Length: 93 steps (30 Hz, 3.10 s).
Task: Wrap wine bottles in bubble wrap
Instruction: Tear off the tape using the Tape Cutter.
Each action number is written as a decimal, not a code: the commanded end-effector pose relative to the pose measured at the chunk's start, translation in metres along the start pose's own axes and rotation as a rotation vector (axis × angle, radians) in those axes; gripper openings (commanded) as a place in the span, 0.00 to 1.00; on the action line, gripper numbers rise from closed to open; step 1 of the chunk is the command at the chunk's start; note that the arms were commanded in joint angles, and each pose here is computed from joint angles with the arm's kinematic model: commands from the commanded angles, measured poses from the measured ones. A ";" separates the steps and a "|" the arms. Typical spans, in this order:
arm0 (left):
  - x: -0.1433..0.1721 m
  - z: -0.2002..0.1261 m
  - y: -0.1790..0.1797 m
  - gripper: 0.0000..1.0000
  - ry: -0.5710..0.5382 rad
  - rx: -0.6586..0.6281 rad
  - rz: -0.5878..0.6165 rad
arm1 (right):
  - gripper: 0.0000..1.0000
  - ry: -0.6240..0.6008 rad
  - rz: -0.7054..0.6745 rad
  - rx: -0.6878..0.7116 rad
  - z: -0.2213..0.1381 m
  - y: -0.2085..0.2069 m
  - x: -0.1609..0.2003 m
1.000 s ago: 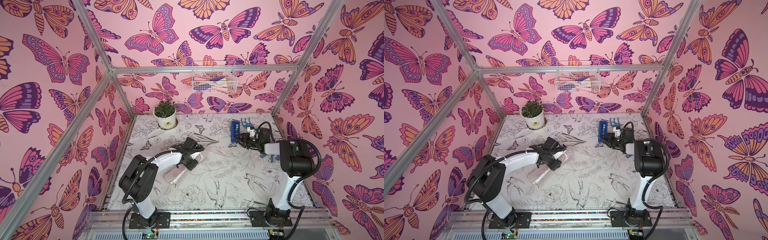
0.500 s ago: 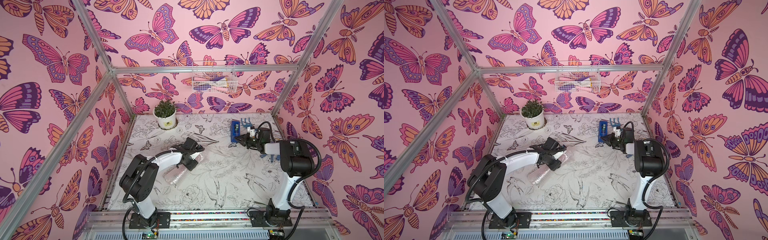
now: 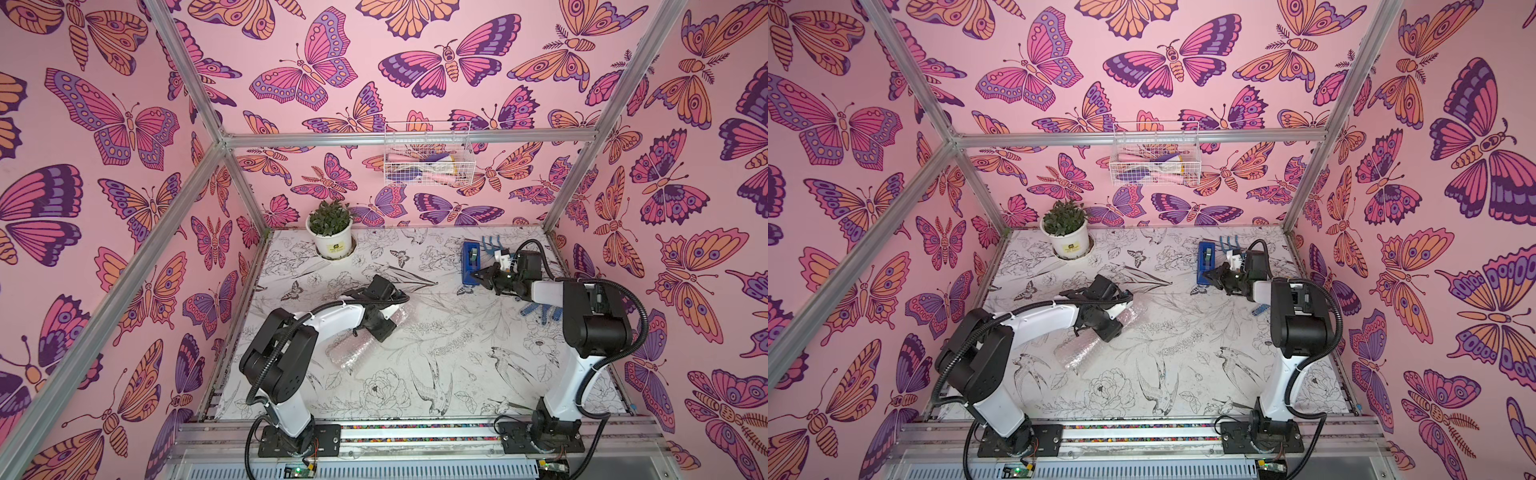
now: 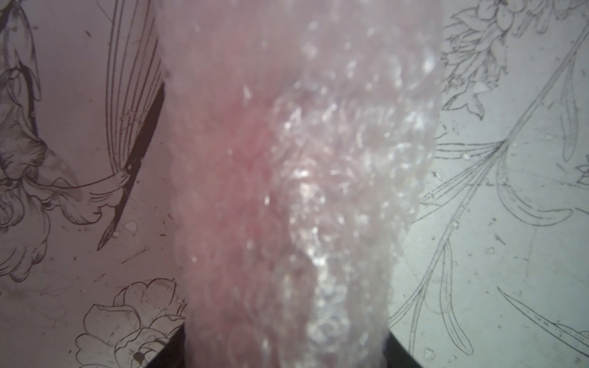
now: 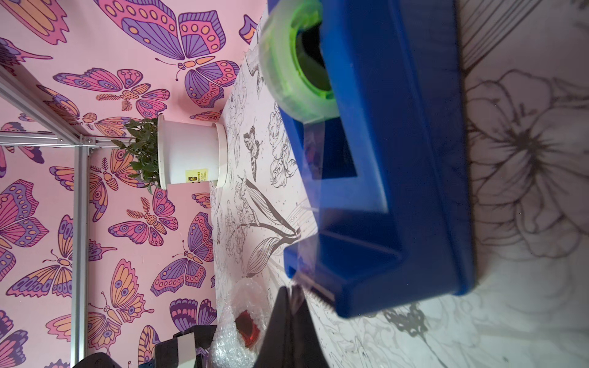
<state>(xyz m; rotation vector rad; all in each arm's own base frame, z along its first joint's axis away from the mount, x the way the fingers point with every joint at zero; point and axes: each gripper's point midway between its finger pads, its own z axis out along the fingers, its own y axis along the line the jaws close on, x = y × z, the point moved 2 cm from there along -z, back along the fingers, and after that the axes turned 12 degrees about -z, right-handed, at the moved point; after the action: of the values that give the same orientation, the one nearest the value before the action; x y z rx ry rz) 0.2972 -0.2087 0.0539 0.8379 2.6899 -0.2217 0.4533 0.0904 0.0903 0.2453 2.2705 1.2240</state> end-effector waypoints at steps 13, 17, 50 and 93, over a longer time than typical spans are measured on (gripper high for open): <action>-0.006 0.000 0.002 0.41 0.005 0.002 -0.003 | 0.00 -0.017 -0.037 -0.070 -0.012 0.039 -0.023; -0.005 0.001 0.001 0.41 0.014 0.007 -0.003 | 0.00 -0.014 -0.015 -0.078 -0.012 0.040 -0.027; -0.007 0.004 -0.001 0.42 0.038 0.029 -0.002 | 0.00 0.106 0.104 -0.001 -0.020 0.017 0.007; -0.004 0.011 -0.002 0.42 0.073 0.026 0.001 | 0.00 0.374 0.047 0.523 -0.055 -0.066 0.079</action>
<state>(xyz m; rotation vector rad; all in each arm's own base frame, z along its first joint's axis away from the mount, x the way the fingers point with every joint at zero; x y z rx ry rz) 0.3027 -0.2160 0.0486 0.8566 2.7340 -0.2465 0.3814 0.0621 0.0526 0.2233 2.7544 0.9013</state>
